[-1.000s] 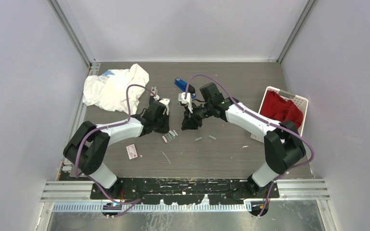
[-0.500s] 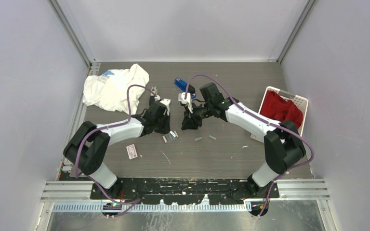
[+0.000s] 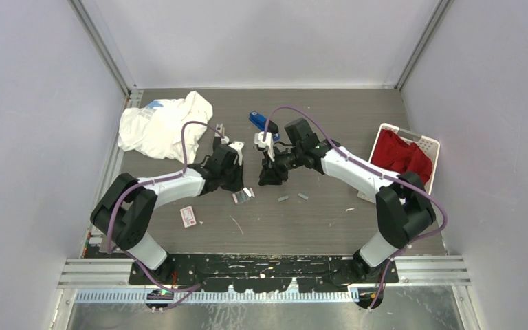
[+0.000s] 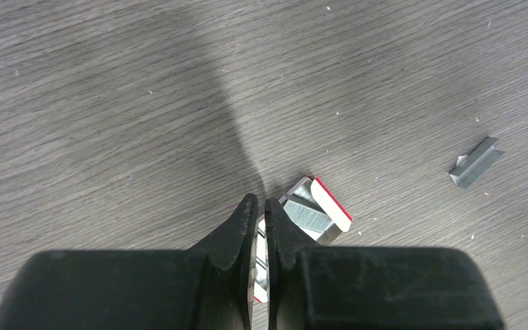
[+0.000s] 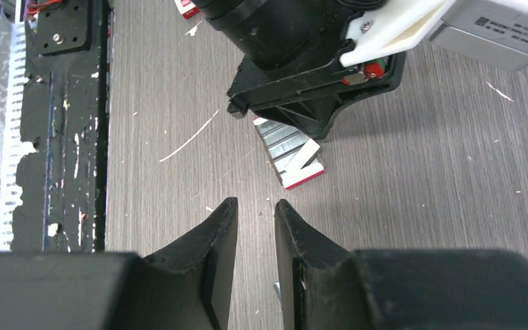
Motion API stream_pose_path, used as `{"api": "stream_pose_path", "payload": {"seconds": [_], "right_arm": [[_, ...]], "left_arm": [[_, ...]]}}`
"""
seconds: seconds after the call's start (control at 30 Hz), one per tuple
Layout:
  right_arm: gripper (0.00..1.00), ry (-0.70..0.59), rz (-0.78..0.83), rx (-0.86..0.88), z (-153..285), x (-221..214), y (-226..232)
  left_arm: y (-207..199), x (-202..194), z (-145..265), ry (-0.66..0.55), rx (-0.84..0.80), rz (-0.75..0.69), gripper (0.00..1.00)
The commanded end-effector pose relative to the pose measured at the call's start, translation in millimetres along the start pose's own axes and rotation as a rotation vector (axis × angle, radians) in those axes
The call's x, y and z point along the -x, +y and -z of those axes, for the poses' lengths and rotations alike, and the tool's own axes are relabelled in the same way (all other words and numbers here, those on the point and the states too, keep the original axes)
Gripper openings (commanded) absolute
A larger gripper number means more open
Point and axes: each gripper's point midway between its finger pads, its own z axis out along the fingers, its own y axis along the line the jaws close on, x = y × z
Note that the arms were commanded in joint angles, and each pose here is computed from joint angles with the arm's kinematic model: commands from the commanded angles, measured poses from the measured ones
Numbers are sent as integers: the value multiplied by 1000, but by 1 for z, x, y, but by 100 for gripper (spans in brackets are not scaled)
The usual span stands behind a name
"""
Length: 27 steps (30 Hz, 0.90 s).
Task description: Unload the staples from the stapler
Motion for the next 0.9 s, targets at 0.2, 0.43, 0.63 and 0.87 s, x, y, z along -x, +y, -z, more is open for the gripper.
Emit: {"api": "stream_pose_path", "payload": {"seconds": [0.2, 0.43, 0.63, 0.87], "right_arm": [[44, 59, -235, -91, -41, -33, -28], [60, 108, -263, -97, -52, -55, -32], [65, 151, -273, -105, -57, -64, -34], [53, 181, -401, -99, -61, -70, -33]], "left_arm": [[-14, 21, 4, -69, -54, -3, 10], [-15, 22, 3, -75, -57, -11, 10], [-12, 22, 1, -78, -48, -17, 10], [-13, 24, 2, -94, -53, -19, 10]]}}
